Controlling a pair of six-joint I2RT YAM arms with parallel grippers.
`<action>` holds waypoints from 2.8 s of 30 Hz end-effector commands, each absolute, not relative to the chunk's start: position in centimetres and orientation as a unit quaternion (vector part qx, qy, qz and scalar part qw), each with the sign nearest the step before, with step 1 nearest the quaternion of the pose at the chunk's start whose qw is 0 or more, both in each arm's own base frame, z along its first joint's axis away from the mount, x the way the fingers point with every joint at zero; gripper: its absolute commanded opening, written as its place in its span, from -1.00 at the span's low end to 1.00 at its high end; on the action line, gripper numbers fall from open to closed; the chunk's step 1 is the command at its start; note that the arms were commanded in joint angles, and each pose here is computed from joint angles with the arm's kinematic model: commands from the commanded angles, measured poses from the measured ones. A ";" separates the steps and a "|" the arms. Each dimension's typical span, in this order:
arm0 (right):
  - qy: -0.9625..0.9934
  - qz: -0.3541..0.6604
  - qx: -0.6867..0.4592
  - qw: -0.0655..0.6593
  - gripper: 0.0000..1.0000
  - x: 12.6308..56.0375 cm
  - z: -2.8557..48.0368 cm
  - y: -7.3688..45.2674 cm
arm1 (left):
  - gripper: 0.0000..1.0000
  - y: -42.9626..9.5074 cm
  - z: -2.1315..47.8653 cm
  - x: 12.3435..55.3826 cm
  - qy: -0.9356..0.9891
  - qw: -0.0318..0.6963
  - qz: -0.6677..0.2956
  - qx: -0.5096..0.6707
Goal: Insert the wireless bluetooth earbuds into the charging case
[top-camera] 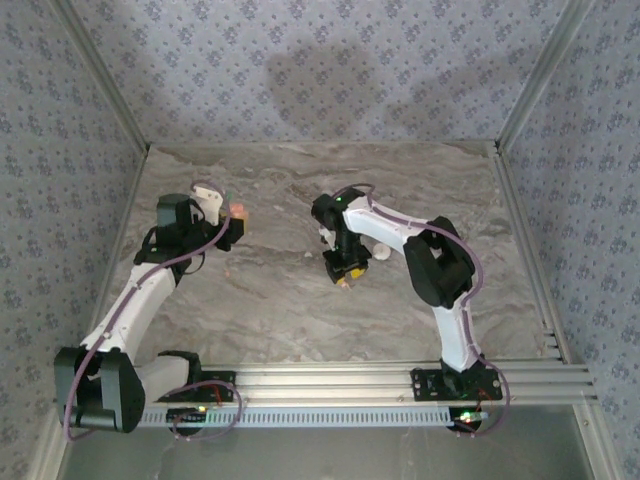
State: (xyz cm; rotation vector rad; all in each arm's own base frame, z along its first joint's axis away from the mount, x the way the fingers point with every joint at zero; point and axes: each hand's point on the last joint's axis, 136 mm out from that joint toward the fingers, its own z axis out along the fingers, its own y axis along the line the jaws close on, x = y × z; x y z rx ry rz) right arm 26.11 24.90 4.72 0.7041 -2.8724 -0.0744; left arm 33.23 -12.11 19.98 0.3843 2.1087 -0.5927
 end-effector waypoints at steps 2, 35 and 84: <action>-0.964 -0.035 0.243 0.097 -0.15 26.3 3.8 25.5 | -0.72 -12.4 21.9 33.6 0.838 0.464 -0.234 0.169; -0.969 0.002 0.239 0.063 -0.49 26.6 2.0 24.8 | -0.73 -12.9 21.7 33.7 0.835 0.461 -0.243 0.180; -0.722 -0.388 0.256 -0.513 -0.57 29.6 31.4 31.4 | -0.78 -28.7 27.6 28.2 0.543 0.628 -0.358 0.428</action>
